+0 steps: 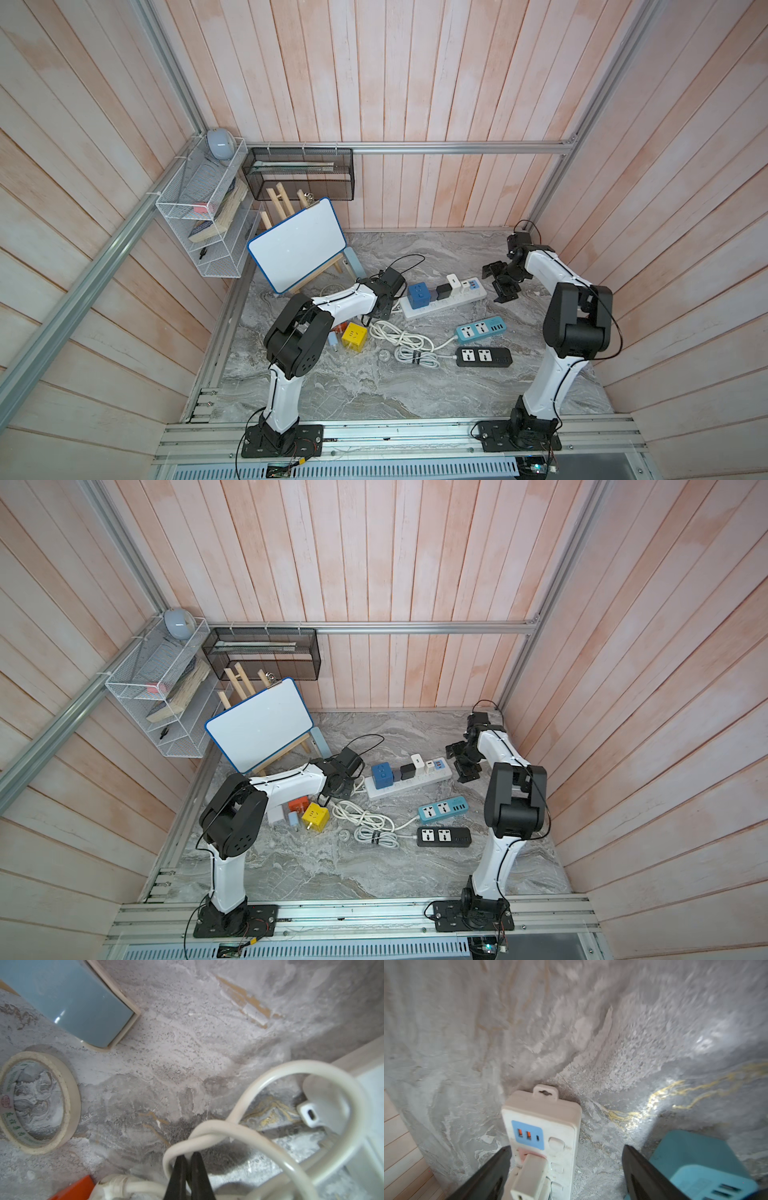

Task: Pull the plug off the socket
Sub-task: Move the socket to the center of the board.

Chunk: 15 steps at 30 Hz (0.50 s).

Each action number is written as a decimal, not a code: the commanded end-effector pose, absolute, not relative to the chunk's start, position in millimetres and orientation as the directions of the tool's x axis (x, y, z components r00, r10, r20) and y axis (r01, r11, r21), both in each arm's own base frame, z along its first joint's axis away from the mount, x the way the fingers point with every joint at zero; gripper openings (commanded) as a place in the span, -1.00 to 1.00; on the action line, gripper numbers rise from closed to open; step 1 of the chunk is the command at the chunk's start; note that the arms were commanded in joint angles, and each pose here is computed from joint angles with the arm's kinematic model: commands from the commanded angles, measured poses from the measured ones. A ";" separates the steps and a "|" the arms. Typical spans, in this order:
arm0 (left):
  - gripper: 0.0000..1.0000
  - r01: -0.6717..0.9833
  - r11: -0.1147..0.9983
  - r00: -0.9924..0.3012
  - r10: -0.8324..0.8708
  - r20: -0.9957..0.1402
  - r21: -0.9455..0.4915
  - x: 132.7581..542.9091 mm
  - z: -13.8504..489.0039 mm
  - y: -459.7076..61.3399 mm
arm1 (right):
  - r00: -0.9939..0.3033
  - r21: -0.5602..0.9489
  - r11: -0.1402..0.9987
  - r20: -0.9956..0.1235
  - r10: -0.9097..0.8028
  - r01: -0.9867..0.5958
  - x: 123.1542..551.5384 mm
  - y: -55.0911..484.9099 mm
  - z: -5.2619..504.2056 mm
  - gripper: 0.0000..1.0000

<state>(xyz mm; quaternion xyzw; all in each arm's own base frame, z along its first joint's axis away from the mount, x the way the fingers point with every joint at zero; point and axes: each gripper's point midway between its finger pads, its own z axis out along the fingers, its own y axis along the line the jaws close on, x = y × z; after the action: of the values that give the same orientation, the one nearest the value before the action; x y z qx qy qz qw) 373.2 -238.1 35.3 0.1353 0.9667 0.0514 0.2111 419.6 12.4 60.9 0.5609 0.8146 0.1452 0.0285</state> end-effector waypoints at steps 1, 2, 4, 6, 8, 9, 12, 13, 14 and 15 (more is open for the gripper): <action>-0.64 0.225 0.960 -0.862 0.277 -0.425 0.167 377.7 55.1 -234.5 | -0.323 0.267 0.259 0.235 0.917 0.928 423.5 36.3 64.0 0.80; -0.49 0.222 0.961 -0.863 0.272 -0.427 0.164 377.5 56.5 -234.6 | -0.318 0.264 0.253 0.245 0.916 0.931 425.4 38.0 62.2 0.82; -0.26 0.216 0.964 -0.862 0.263 -0.434 0.154 377.4 60.6 -235.2 | -0.314 0.259 0.246 0.268 0.911 0.934 427.3 42.0 60.4 0.87; -0.11 0.214 0.966 -0.861 0.258 -0.438 0.147 375.9 64.5 -235.4 | -0.308 0.250 0.239 0.287 0.907 0.938 426.5 44.3 57.0 0.89; 0.00 0.210 0.968 -0.859 0.251 -0.447 0.140 375.5 69.8 -236.0 | -0.303 0.245 0.236 0.288 0.908 0.940 426.3 44.1 55.5 0.91; 0.02 0.211 0.968 -0.857 0.251 -0.449 0.137 374.4 72.0 -236.5 | -0.303 0.248 0.235 0.289 0.908 0.940 426.9 44.9 55.1 0.92; 0.10 0.207 0.970 -0.854 0.241 -0.461 0.125 374.1 79.8 -238.4 | -0.301 0.246 0.232 0.296 0.907 0.941 429.2 45.9 51.9 0.96; 0.12 0.206 0.971 -0.852 0.239 -0.466 0.121 374.1 82.9 -239.9 | -0.300 0.243 0.232 0.301 0.905 0.942 430.4 46.0 49.9 0.96; 0.15 0.203 0.973 -0.849 0.233 -0.474 0.114 374.5 87.4 -241.4 | -0.299 0.235 0.232 0.306 0.904 0.944 432.1 45.7 46.8 0.96; 0.16 0.202 0.973 -0.847 0.230 -0.480 0.109 374.5 90.9 -243.5 | -0.304 0.234 0.237 0.312 0.900 0.943 434.9 46.5 45.5 0.96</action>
<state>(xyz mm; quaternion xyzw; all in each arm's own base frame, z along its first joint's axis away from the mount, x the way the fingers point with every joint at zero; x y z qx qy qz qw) 371.2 -238.6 69.5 0.1220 0.9640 0.0353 0.2338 432.3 43.4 53.6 0.5827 0.7886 0.1933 -0.0338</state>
